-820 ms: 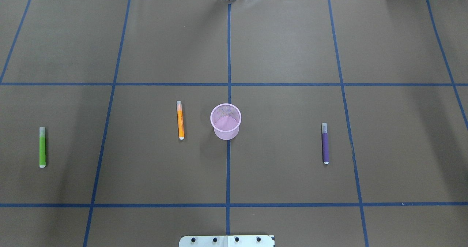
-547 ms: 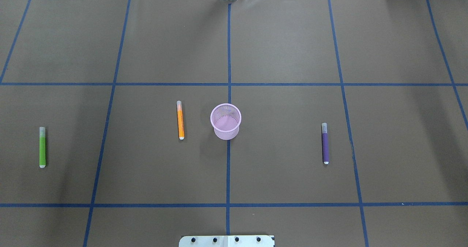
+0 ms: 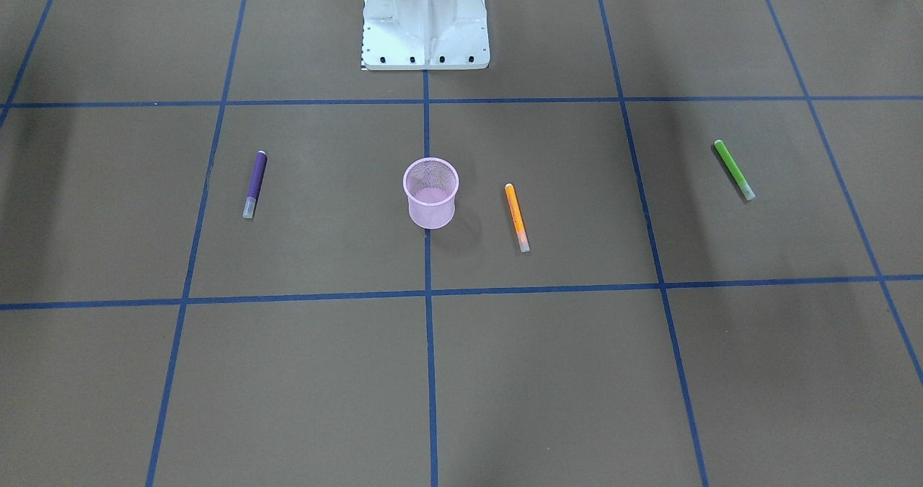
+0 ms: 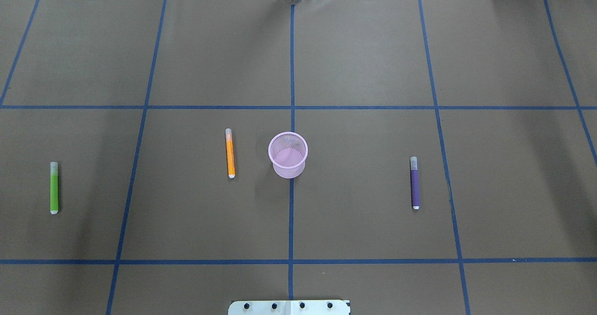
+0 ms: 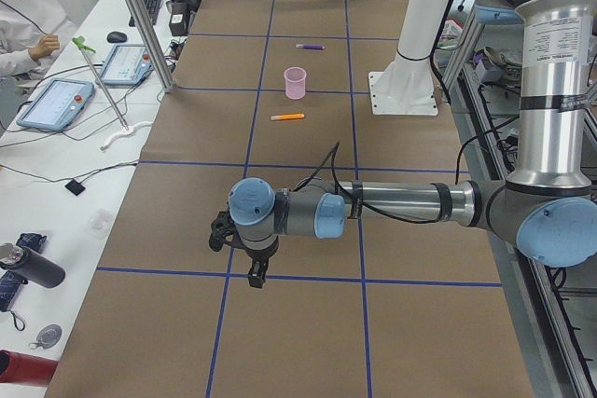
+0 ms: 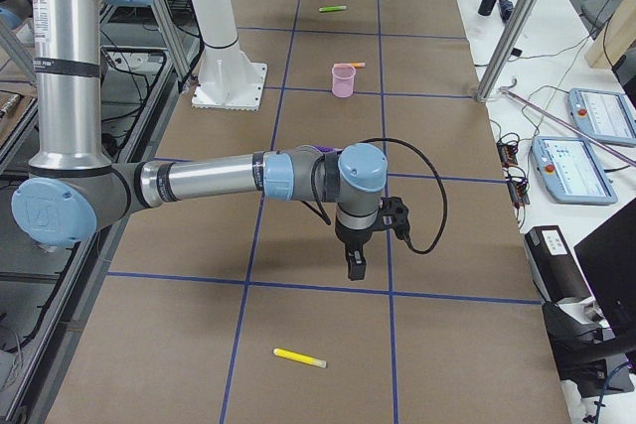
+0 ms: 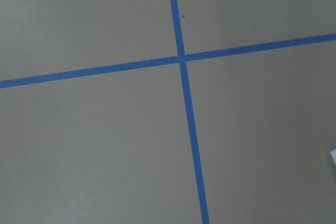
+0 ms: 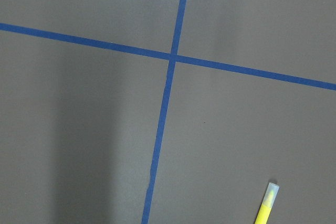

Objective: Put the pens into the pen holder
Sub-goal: 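Lower the right gripper onto the yellow highlighter and grasp it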

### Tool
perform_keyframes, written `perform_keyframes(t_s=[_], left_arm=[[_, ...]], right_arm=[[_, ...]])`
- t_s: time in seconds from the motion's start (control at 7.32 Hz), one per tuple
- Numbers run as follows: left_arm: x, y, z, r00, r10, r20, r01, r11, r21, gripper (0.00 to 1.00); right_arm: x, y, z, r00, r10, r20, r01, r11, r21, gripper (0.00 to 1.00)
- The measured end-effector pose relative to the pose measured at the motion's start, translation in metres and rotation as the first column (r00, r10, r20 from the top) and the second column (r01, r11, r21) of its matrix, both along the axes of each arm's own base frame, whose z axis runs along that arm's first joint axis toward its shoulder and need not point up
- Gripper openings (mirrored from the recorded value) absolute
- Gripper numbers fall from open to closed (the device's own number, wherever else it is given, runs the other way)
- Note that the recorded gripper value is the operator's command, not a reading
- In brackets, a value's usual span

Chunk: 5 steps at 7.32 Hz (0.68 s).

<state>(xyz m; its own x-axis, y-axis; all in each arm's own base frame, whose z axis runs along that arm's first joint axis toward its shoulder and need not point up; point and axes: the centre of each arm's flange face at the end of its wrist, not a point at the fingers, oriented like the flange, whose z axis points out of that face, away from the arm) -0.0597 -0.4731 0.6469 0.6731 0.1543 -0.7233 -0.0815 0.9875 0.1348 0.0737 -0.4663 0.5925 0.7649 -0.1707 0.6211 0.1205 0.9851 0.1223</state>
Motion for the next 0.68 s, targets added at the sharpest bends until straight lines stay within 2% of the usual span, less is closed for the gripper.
perform_keyframes(t_s=[0.41,0.68], left_arm=[[-0.001,-0.031,-0.034,1.000,-0.004,-0.002,0.004,0.996,0.087,1.00],[-0.001,-0.051,-0.060,1.000,-0.006,-0.003,0.006,0.981,0.194,1.00]], right_arm=[[0.002,-0.013,-0.045,1.000,0.007,-0.001,-0.006,0.996,0.091,1.00],[0.004,-0.010,-0.044,1.000,0.017,-0.002,-0.017,0.996,0.083,1.00]])
